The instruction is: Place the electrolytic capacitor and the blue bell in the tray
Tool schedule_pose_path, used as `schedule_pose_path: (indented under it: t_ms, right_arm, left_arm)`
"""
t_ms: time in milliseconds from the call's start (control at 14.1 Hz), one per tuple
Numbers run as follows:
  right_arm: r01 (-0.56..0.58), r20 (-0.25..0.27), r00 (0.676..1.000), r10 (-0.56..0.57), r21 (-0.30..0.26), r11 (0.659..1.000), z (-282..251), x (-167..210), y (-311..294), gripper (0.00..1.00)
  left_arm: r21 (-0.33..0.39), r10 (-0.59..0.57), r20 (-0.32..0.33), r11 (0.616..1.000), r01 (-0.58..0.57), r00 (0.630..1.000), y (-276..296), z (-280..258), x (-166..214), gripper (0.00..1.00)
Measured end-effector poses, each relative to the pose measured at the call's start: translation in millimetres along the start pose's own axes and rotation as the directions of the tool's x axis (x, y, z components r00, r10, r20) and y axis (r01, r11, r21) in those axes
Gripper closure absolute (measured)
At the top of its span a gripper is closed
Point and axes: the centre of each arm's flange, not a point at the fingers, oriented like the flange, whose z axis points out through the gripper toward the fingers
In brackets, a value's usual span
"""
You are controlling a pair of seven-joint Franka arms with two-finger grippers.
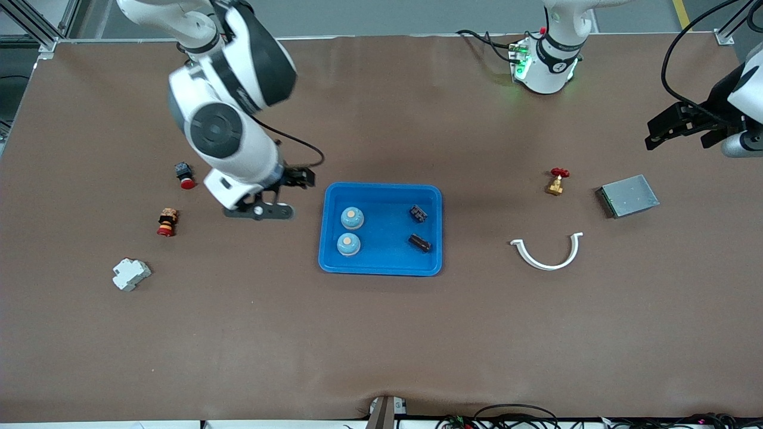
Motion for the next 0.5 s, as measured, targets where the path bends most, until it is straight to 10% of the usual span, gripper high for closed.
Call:
schedule_pose_path:
  t_ms: [496]
  right_arm:
    - [0.028, -0.035, 0.999, -0.028, 0.010, 1.000, -87.3, -66.3, 118.9, 0.00]
  left_arm:
    - [0.000, 0.002, 0.000, 1.000, -0.002, 1.000, 0.9, -0.1, 0.0, 0.00]
